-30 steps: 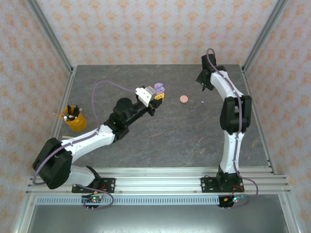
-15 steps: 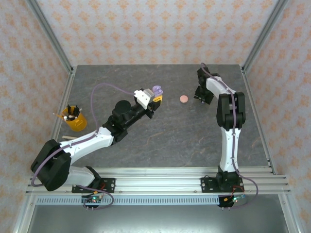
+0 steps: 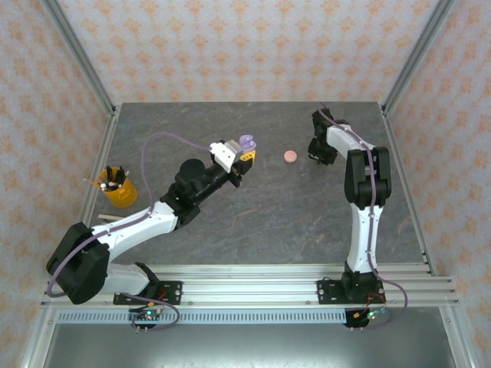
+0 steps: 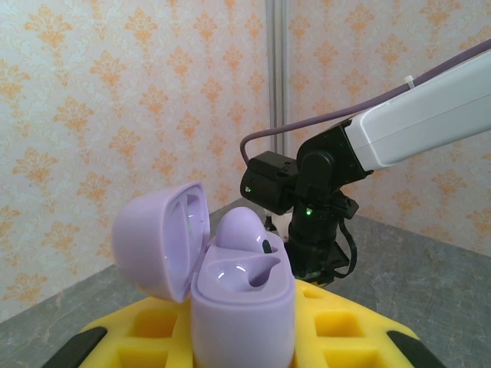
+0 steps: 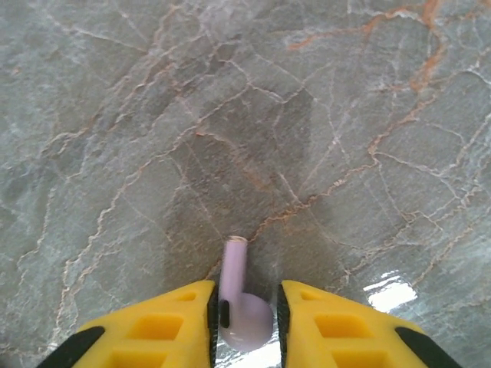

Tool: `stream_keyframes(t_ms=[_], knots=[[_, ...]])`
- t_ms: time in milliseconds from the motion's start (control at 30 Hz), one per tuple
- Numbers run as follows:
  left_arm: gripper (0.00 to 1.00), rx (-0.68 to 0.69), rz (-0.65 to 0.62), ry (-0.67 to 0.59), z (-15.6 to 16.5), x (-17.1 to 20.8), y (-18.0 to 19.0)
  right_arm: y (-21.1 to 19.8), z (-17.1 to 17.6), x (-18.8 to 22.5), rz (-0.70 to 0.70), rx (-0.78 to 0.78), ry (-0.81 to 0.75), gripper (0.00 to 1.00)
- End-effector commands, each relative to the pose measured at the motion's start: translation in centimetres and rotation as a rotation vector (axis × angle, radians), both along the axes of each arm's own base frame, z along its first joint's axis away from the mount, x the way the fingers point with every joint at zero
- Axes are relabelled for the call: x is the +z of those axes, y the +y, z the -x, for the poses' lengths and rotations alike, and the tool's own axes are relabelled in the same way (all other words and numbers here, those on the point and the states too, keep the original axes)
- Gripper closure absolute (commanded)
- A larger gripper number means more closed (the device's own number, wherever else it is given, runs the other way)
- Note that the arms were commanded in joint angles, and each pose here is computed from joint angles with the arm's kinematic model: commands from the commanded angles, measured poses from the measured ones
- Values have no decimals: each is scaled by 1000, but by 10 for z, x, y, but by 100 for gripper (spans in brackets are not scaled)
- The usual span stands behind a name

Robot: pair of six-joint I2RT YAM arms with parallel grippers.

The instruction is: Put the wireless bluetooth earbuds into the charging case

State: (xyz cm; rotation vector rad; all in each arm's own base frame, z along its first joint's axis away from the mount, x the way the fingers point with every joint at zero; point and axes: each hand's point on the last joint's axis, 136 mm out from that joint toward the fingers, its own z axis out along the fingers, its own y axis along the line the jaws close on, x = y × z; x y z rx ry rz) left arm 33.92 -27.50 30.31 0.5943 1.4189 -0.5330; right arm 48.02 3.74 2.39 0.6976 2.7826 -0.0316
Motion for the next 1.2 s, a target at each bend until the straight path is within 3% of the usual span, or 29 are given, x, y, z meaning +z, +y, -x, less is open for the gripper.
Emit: stream_keyframes(t_ms=[0,100,433,800,1000,1167], knots=[[100,17,27,-33,2,14,8,-1,11,1,9,5,16,82],[100,18,27,-34,3,15,8,0,13,6,1,5,3,87],[100,25,19,-47,5,19,12,18,47,39,-59,15,-60,89],[100,37,40,-44,12,19,21,85,150,51,-120,42,-62,90],[100,38,47,-51,16,20,25,109,205,35,-114,39,-21,90],[100,41,48,-50,17,18,28,117,230,17,-95,31,23,89]])
